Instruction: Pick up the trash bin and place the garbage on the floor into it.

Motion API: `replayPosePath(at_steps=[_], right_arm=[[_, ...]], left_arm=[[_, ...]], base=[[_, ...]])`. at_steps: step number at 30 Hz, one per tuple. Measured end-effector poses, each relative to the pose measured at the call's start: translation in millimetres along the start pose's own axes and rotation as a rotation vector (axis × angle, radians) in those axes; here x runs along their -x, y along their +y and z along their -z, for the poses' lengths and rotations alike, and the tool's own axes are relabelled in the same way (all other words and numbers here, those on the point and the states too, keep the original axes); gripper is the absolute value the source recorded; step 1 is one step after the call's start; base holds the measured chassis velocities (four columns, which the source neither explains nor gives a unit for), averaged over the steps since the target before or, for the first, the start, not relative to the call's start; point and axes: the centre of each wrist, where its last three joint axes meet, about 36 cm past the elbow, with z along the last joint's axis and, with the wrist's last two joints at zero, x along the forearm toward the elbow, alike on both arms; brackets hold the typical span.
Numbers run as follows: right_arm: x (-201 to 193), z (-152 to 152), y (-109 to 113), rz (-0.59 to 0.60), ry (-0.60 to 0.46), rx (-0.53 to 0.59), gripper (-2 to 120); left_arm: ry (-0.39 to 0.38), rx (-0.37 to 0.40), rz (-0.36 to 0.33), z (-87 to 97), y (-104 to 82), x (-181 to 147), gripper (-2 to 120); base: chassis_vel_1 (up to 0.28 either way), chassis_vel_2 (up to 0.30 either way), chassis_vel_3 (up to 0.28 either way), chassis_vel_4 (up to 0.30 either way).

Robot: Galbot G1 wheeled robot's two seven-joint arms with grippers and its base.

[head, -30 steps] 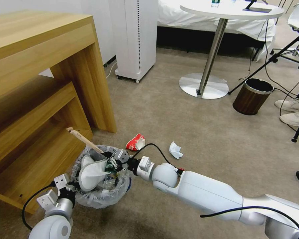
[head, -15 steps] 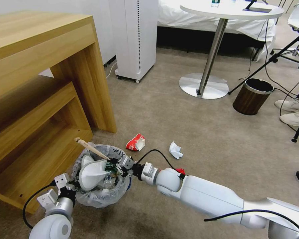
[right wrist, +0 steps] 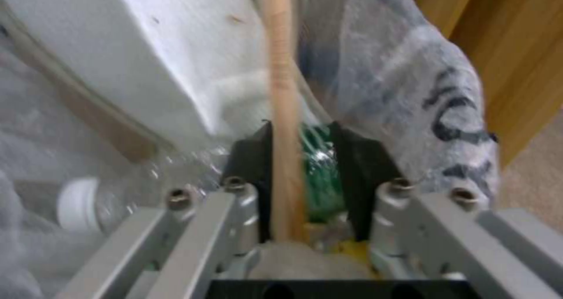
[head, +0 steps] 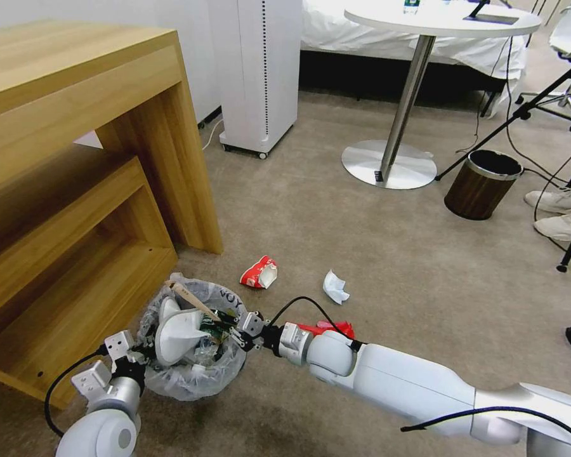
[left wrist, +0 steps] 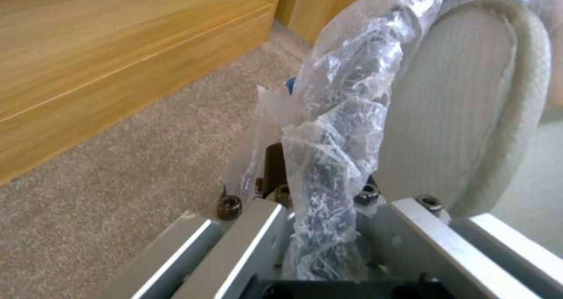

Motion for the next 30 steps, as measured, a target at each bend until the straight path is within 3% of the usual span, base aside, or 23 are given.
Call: replayPosePath(at_steps=[3, 11, 17, 23, 30], right_arm=[[0.3, 4.4, -1.3, -0.011, -0.012, 0.001, 48], [3.5, 16.5, -3.8, -0.024, -0.053, 0.006, 74], [17.9, 33.3, 2.1, 0.012, -0.165, 0.012, 96], [28.8, 51.7, 6.9, 0.023, -0.241, 0.012, 100], [11.9, 83.8, -6.5, -0.013, -0.338, 0.028, 100]], left_arm=[[0.001, 0.002, 0.001, -0.5, -0.4, -2.3, 1], [-0.002, 0.003, 0.001, 0.1, -1.5, -5.0, 1], [-0.001, 0.002, 0.002, -1.1, -1.8, -5.7, 1], [-0.001, 0.0, 0.007, -1.8, -0.2, -4.2, 1], [0.0, 0.004, 0.022, -1.7, 5.5, -3.4, 1]], base=[[0.0, 0.0, 0.0, 0.0], [0.0, 0.0, 0.0, 0.0], [0.0, 0.0, 0.0, 0.0], [0.0, 0.0, 0.0, 0.0], [0.0, 0.0, 0.0, 0.0]])
